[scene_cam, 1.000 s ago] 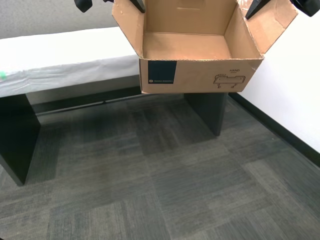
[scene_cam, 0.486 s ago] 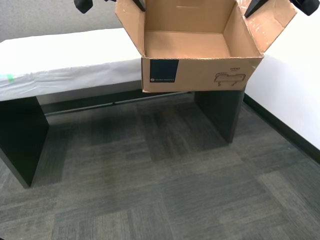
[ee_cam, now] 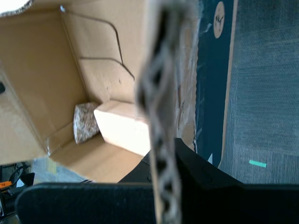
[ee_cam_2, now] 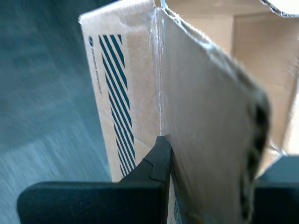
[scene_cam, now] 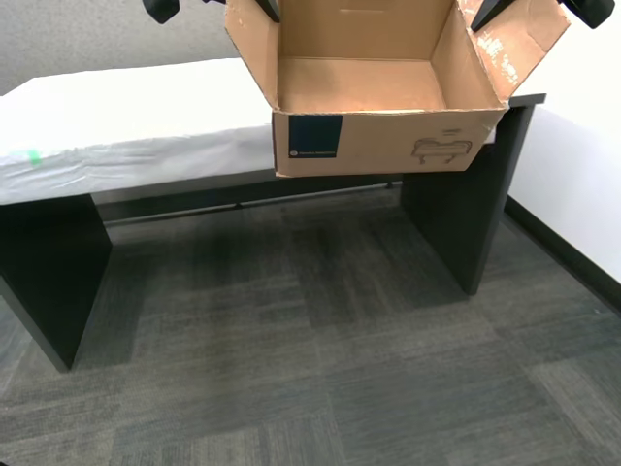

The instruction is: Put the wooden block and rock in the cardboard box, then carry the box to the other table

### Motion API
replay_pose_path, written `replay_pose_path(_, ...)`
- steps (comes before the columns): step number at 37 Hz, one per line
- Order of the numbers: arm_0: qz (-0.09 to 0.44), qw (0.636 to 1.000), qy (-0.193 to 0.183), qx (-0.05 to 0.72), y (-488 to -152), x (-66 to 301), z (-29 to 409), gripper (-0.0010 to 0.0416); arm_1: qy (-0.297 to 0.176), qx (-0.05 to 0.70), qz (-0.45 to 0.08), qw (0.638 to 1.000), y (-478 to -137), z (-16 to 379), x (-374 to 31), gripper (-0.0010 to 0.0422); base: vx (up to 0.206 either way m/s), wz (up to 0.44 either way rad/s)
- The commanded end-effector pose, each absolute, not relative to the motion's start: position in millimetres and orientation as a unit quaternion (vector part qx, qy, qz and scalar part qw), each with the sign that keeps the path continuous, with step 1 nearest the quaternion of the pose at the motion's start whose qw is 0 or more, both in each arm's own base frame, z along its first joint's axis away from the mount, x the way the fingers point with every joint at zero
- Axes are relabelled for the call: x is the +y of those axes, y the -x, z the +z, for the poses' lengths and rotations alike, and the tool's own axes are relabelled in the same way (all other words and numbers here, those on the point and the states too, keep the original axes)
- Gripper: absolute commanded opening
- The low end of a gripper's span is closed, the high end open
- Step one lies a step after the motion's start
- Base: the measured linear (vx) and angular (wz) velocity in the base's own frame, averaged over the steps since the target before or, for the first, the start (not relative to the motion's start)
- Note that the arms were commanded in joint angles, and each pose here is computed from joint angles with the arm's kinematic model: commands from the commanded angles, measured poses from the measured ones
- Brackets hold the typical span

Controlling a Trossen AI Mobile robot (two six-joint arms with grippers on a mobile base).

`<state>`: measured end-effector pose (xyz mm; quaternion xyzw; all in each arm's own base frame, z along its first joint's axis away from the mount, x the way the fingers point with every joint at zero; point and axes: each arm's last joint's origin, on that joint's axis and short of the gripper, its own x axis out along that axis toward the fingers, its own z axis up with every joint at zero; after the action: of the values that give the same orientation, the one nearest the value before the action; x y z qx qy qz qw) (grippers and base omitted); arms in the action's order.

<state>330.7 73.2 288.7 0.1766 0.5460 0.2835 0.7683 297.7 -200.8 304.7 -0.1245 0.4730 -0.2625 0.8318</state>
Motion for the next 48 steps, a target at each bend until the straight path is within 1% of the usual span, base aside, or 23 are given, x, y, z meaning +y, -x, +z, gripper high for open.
replay_pose_path(1,0.295,0.754,-0.195,0.553,-328.3,75.4,289.8,-0.0001,0.125,0.455,-0.287,0.834,-299.0,308.6,-203.5,-0.0001,0.142,0.112)
replay_pose_path(7,0.287,0.749,-0.203,0.562,-327.1,75.3,289.3,-0.0001,0.102,0.451,-0.298,0.835,-298.7,308.1,-203.0,-0.0001,0.144,0.115)
replay_pose_path(19,0.285,0.747,-0.207,0.563,-327.0,77.1,289.4,-0.0001,0.101,0.451,-0.298,0.835,-298.6,307.9,-202.9,-0.0001,0.142,0.139)
replay_pose_path(24,0.271,0.752,-0.203,0.566,-327.3,76.5,288.9,-0.0001,0.104,0.452,-0.296,0.835,-298.6,307.9,-202.9,-0.0001,0.142,0.162)
replay_pose_path(28,0.272,0.752,-0.203,0.565,-327.3,76.5,288.9,-0.0001,0.11,0.455,-0.293,0.834,-298.6,307.9,-202.9,-0.0001,0.144,0.152)
replay_pose_path(31,0.272,0.752,-0.203,0.565,-327.2,76.6,288.9,0.0,0.125,0.46,-0.287,0.831,-298.4,308.1,-203.1,-0.0001,0.144,0.156)
replay_pose_path(39,0.268,0.747,-0.205,0.573,-325.8,76.5,288.3,-0.0001,0.139,0.466,-0.29,0.824,-298.0,308.6,-203.6,-0.0001,0.147,0.16)
replay_pose_path(48,0.265,0.748,-0.199,0.574,-325.4,76.2,287.9,0.0,0.139,0.466,-0.29,0.824,-298.0,308.4,-203.6,-0.0001,0.145,0.096)
